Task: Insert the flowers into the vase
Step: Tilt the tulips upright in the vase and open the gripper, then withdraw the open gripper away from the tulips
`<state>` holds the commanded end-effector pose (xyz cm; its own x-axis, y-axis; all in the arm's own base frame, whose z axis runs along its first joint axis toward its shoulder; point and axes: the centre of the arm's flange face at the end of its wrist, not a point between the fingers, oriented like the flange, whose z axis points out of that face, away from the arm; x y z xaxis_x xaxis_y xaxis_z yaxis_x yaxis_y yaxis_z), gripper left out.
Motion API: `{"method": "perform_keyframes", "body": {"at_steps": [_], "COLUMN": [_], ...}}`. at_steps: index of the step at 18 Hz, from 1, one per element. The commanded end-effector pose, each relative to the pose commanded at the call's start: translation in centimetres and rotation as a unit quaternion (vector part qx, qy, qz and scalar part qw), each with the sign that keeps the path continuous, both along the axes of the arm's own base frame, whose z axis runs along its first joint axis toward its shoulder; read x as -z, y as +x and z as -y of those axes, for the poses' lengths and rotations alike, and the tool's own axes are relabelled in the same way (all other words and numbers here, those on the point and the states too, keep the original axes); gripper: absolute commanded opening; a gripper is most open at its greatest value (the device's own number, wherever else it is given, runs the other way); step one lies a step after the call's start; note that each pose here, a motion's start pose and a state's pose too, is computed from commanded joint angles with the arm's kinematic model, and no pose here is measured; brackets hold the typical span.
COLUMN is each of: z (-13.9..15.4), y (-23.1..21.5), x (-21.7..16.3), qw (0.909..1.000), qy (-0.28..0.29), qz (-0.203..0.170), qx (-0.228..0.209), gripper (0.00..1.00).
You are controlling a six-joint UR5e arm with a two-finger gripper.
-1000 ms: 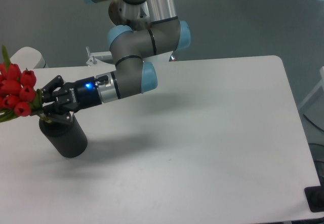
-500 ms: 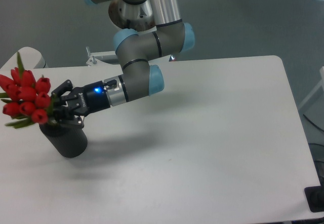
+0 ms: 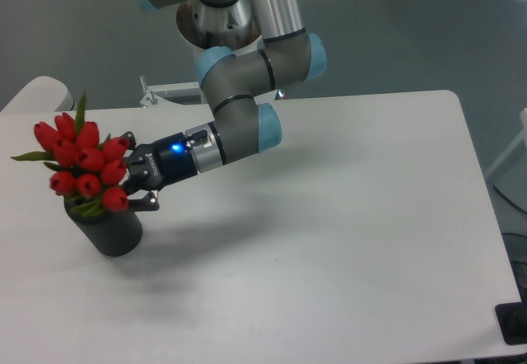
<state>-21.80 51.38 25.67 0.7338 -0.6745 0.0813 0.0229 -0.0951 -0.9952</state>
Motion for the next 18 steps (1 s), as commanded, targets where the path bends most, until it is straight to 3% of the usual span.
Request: {"method": "perform_keyframes", "body": {"at_steps": [3,5,18], "z": [0.2,0.4,1.8], "y": [-0.1,-0.3,-1.9], "x": [0.2,0.1,0.6], "qw": [1.0,1.0,0.9996], "qy": [-0.006,-0.006,-0.018], "qz": [-0.004,-0.005,-0.004], "qx": [-0.001,-0.003,-0.024], "gripper": [0.93,1.0,1.0]}}
